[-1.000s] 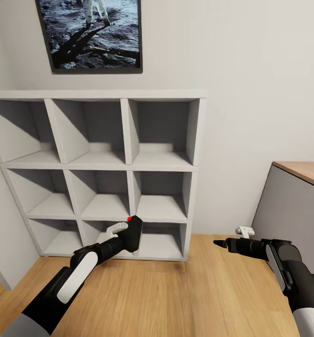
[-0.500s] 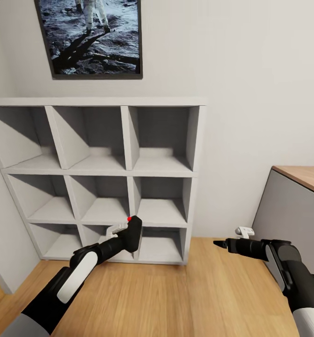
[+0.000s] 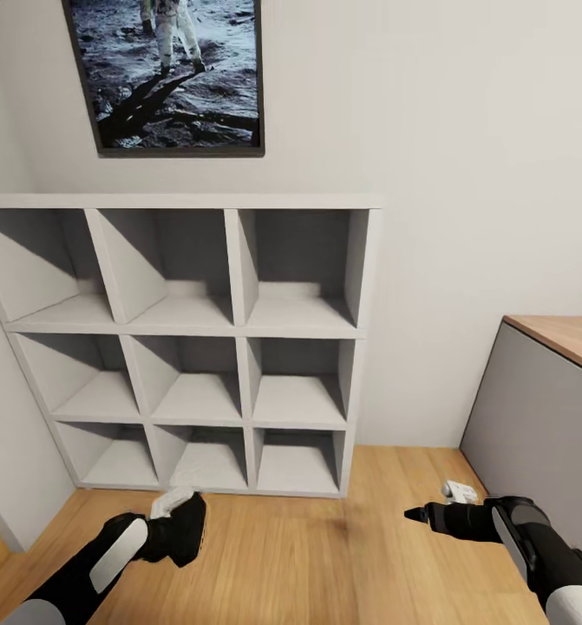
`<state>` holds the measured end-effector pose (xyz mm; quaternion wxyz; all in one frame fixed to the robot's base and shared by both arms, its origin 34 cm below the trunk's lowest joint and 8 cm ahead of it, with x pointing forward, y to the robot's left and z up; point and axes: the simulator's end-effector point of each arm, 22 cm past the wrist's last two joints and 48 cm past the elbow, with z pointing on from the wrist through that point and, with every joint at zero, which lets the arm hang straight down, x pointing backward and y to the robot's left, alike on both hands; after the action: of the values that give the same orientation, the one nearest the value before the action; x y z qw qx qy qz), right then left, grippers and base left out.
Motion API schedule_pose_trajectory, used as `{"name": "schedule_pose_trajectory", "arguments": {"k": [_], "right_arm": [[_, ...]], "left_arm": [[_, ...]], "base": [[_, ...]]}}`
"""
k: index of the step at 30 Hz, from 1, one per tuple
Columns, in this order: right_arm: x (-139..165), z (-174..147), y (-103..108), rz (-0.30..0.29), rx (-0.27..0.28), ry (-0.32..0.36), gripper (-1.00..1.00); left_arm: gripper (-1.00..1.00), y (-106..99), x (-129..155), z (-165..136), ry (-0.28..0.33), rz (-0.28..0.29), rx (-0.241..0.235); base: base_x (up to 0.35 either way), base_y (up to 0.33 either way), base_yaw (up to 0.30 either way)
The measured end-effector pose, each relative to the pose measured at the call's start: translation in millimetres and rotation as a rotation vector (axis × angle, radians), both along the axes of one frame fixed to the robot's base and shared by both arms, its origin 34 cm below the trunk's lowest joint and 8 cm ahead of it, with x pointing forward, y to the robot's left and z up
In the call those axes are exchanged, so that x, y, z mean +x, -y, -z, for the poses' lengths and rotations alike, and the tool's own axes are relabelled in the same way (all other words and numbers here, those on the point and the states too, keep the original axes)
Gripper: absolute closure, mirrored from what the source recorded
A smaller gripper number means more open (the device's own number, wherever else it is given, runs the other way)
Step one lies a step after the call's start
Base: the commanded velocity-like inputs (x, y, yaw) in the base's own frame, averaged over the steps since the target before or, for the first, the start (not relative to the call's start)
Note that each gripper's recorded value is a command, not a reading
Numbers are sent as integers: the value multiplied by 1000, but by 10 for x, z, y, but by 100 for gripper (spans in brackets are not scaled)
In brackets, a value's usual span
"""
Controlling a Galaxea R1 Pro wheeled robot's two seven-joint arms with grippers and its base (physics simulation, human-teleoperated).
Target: Attach the digital camera to the camera tripod in the bedroom.
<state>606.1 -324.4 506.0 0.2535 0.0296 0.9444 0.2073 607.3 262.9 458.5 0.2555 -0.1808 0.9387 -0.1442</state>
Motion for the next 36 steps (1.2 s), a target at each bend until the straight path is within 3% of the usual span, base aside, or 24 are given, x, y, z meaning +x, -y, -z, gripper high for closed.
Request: {"name": "schedule_pose_trajectory", "arguments": {"k": [3,6,10,16,17,20,23,30,34,36], "right_arm": [[-165,216,94,-12,-40,-41,-100],[-293,348,155,-22,-65,-66,-100],[-526,594,231,-20,-106,-110,-100],[-788,835,324,-4,-170,-128,-100],[-913,961,377,3,-206,-123,-100],[-1172,1129,460,25,-263,-130,-100],[-1308,1162,492,37,-286,-145,-100],[-1379,1079,495,40,-303,-156,-100],[-1653,1129,493,34,-308,-196,-100],[-2031,1249,451,22,-309,-242,-100]], "left_arm": [[100,-282,-327,337,-103,-51,19],[100,-480,-511,495,-134,-98,28],[100,-888,-981,805,-204,-181,81],[100,-1124,-1385,919,-266,-237,128],[100,-1161,-1522,974,-280,-253,150],[100,-1181,-1545,942,-260,-253,185],[100,-1194,-1543,886,-253,-231,210],[100,-1186,-1560,765,-254,-200,233],[100,-942,-1887,862,-303,-174,216],[100,-756,-2195,958,-345,-156,200]], "base": [[0,0,0],[0,0,0],[0,0,0],[0,0,0],[0,0,0],[0,0,0],[0,0,0],[0,0,0],[0,0,0],[0,0,0]]}}
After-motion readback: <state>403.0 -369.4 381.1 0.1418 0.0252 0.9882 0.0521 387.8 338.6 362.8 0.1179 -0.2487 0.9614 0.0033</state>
